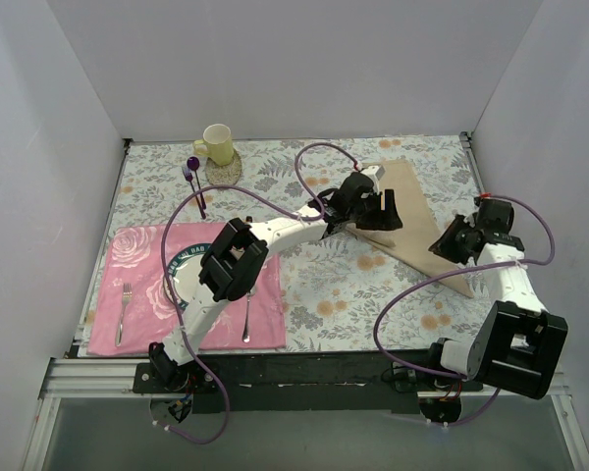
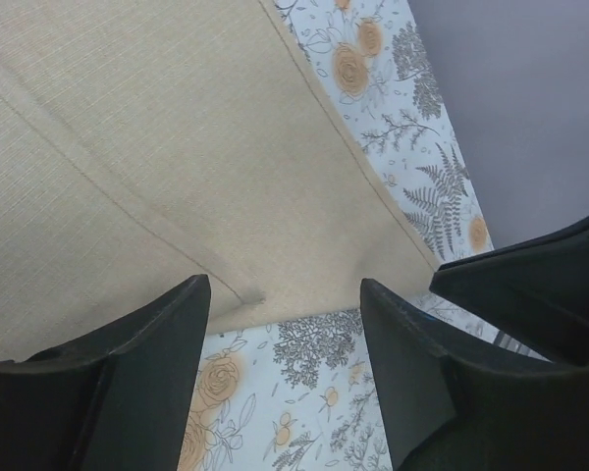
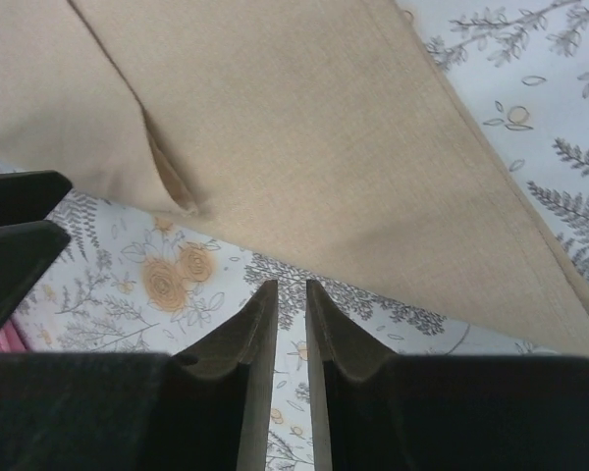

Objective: Fold the napkin, place the utensils inside, and roll it up
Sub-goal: Fold the napkin

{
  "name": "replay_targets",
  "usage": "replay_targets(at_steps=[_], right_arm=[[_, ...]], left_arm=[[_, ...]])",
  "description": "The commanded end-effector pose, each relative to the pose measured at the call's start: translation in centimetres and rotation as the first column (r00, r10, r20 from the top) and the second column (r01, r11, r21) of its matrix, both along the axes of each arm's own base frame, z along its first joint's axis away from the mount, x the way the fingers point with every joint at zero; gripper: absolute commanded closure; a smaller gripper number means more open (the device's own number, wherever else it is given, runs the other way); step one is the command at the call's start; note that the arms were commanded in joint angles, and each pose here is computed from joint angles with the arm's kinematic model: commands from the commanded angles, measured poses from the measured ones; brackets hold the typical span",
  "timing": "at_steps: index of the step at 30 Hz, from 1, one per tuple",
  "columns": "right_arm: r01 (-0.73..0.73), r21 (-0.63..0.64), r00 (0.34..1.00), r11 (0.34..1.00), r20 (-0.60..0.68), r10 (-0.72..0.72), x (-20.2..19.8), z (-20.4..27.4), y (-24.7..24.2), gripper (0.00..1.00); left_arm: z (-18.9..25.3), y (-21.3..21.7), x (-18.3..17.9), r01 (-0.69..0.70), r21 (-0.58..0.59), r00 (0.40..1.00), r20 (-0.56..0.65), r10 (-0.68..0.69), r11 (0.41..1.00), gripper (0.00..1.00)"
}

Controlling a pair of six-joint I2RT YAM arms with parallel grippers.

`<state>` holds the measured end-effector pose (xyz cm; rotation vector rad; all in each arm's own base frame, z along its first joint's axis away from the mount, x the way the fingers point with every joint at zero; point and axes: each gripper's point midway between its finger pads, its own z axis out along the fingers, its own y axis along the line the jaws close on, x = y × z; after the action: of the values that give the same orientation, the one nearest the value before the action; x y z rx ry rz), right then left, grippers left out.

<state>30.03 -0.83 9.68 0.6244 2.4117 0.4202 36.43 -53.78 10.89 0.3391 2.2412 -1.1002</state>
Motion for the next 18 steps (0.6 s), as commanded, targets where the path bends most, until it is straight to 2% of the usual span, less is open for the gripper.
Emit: replay_targets(at_steps=[1,5,7,9,12,15,18], right_arm=[[0.123,0.015,0.990,0.992,-0.065,-0.122,-2.2,-1.4,-1.4,0.71],[0.214,0.034,0.972,0.976,-0.112,-0.209,-3.8,-2.4,-3.1,0.66],[0.276,0.020,0.954,0.961,-0.128,-0.271,-4.8,-2.8,-4.6,0.60],[0.330,0.017,0.937,0.944,-0.127,-0.325,-5.8,-3.1,-5.6,0.56],[0.399,0.005,0.911,0.917,-0.120,-0.396,-7.0,-3.4,-6.9,0.44],[0.454,-0.010,0.883,0.891,-0.128,-0.451,-8.1,-3.8,-7.9,0.36],[0.483,0.036,0.870,0.875,-0.127,-0.476,-8.1,-4.1,-7.8,0.33]], left_arm=[[5.4,-0.6,-1.5,0.061,-0.065,0.998,0.005,-0.060,0.996,0.40],[2.9,0.1,-2.2,0.069,-0.015,0.997,-0.041,-0.070,0.998,0.54],[1.3,0.2,-2.5,0.088,0.004,0.994,-0.063,-0.088,0.996,0.58],[-0.8,-0.1,-2.5,0.103,0.031,0.991,-0.085,-0.100,0.994,0.60],[-2.4,-0.6,-2.2,0.120,0.042,0.988,-0.102,-0.115,0.992,0.62],[-2.1,-0.8,-2.0,0.122,0.039,0.988,-0.100,-0.117,0.992,0.64],[-0.6,-0.9,-2.3,0.131,0.011,0.987,-0.100,-0.129,0.991,0.65]])
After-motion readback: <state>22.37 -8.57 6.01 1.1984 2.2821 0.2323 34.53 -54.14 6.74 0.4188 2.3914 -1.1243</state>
